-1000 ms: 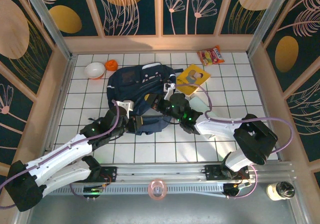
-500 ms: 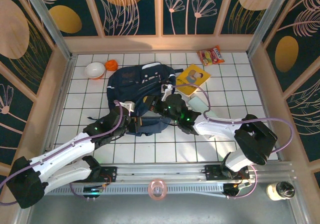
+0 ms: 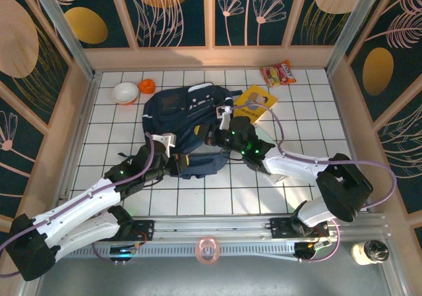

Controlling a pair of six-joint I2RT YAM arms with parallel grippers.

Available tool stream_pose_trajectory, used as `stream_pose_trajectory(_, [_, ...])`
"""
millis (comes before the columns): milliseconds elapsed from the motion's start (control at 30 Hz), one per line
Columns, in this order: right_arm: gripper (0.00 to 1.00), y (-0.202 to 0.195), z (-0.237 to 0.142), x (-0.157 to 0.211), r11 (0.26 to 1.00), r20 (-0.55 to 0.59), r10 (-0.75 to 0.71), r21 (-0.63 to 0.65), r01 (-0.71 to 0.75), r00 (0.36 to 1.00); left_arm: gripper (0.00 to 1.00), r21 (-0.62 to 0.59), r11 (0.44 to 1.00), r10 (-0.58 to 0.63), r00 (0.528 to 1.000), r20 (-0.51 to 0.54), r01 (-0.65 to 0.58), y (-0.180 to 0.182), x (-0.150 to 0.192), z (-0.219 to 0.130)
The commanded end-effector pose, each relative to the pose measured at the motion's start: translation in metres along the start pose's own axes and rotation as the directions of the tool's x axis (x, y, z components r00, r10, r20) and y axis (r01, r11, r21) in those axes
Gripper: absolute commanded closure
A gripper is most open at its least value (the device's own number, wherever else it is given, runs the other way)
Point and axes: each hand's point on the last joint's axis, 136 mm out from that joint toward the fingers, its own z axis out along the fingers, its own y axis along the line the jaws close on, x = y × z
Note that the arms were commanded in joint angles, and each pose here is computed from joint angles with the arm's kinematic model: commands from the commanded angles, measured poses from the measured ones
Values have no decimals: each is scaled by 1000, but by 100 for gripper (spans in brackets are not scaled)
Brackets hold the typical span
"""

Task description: Pack the student bag

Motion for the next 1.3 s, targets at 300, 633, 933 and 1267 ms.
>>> stream_pose_trajectory(300, [100,31,-24,-12,979,-39,-158,-137,151,987,100,-52,997,56,998,-40,-59,9,3,-1])
stream_pose_trajectory(633, [100,38,-9,-8,990,-16,-4,-142,2,1000,92,-23,999,31,998,-52,-32,2,2,10])
stream_pose_trajectory(933, [100,39,-7,-10,993,3,37,-114,-36,999,76,-96,995,-4,999,-35,1,20,4,15])
stream_pose_trajectory(1267, [100,33,-3,-9,998,-4,-26,-52,26,1000,100,-119,992,-34,999,27,37,20,-9,8])
